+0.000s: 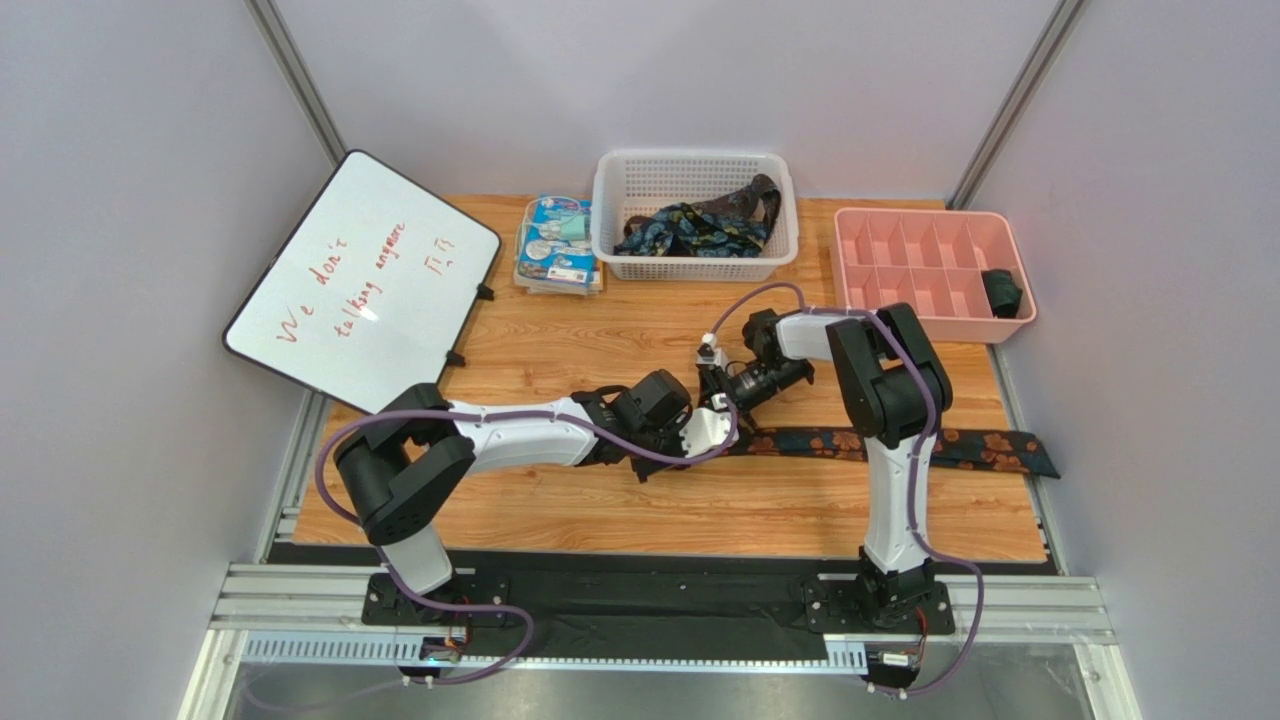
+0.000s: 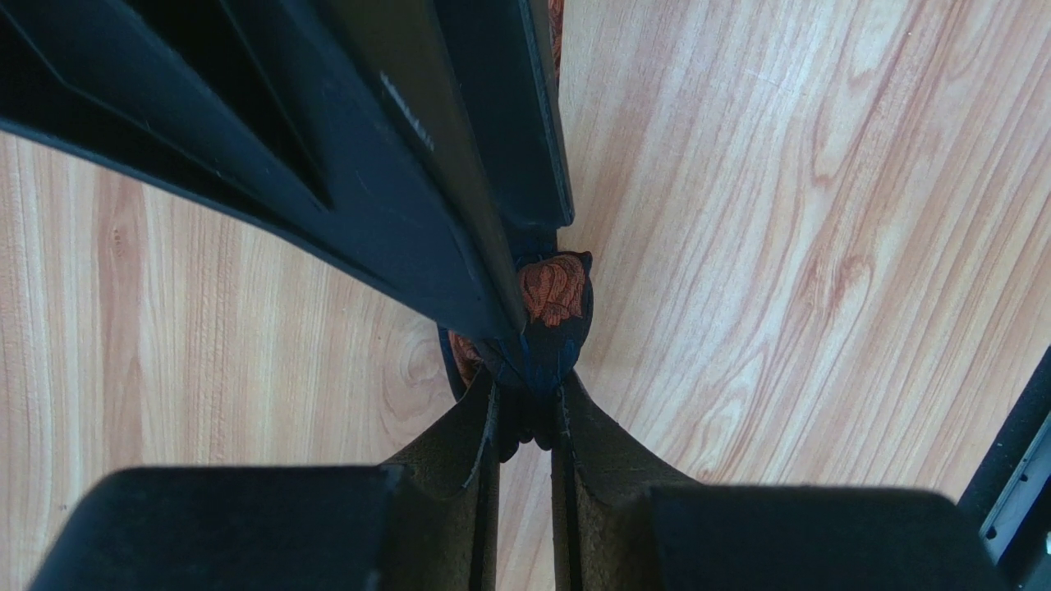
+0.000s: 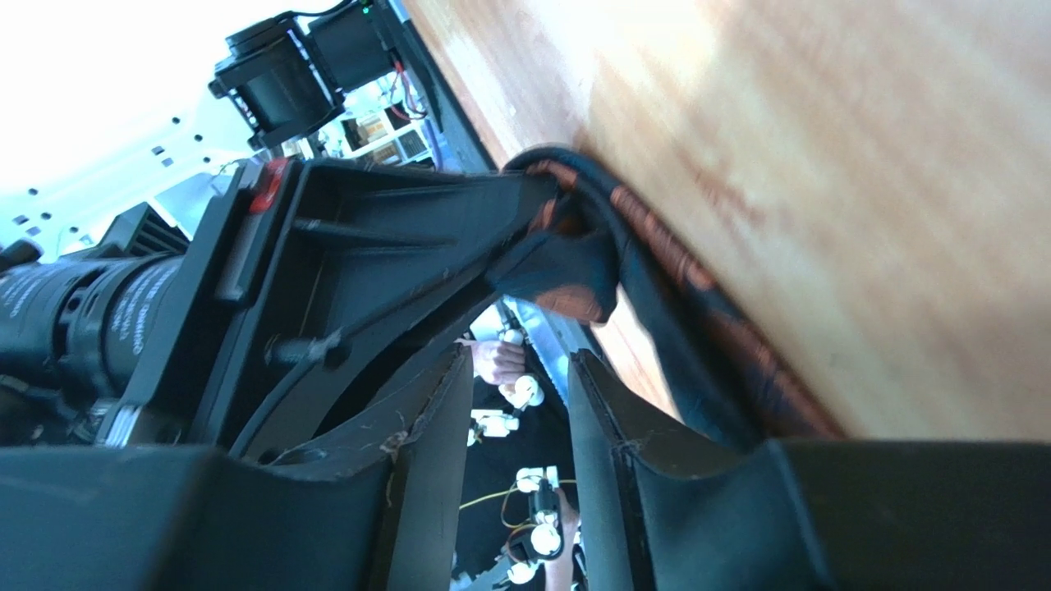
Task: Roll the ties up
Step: Roll the tie at the center of the board.
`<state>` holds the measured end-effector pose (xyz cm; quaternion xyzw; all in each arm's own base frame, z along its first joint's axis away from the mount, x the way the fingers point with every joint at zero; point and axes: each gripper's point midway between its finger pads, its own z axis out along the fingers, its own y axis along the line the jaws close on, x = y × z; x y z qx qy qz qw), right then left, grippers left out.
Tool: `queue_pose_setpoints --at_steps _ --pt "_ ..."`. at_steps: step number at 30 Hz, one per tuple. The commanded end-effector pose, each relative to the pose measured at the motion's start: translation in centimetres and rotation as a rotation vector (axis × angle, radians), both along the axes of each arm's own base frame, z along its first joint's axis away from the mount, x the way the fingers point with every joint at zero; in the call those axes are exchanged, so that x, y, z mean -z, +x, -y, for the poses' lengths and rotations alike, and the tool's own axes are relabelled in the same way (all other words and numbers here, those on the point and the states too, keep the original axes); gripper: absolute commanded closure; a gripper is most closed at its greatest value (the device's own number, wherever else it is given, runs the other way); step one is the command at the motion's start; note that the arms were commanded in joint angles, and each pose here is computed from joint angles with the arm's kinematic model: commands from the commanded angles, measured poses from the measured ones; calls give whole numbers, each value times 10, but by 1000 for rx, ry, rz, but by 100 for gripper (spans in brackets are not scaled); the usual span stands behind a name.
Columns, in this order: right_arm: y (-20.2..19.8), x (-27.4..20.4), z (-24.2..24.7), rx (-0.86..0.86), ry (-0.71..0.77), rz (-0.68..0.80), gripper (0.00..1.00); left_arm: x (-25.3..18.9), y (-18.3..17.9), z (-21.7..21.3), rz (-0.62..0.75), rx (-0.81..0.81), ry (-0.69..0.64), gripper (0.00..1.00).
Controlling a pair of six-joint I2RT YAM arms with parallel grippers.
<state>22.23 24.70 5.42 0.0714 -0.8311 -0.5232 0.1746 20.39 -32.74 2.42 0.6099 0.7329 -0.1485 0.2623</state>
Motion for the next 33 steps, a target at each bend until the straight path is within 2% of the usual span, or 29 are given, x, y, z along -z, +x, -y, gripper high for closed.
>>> queue_pose_setpoints --at_steps 1,9,13,19,20,21,24,25,29,30,31,32,33 --pt "4 8 -15 -2 18 18 60 5 -9 -5 -26 26 38 89" --pt "7 23 -29 -19 -19 94 59 7 -17 -7 -59 36 22 89" --pt "0 29 -36 -36 -27 86 65 7 -18 -8 -63 33 20 89" --pt "-6 42 -38 -47 -45 44 89 4 -15 -8 -55 22 13 88" --pt "-7 43 -38 -47 -49 43 99 4 -15 -8 -60 16 13 87" --pt "-7 43 -37 -46 -48 45 100 4 -15 -9 -64 10 13 87" --pt "-5 46 -35 -36 -46 54 100 -3 -13 -8 -65 -25 -33 68" --pt "-3 46 -34 -30 -44 62 100 -6 -13 -7 -69 -35 -60 56" --pt "4 52 -31 -6 -23 62 100 -18 -7 -14 -78 -110 -206 42" --pt "5 53 -31 -3 -19 59 100 -27 -1 -6 -50 -114 -279 39" --pt "5 54 -30 -1 -16 58 100 -30 1 -6 -53 -146 -323 32" --pt "5 55 -29 1 -12 48 100 -23 1 -18 -55 -177 -344 29" --pt "5 55 -29 4 -9 45 100 -38 10 -9 -4 -180 -447 23"
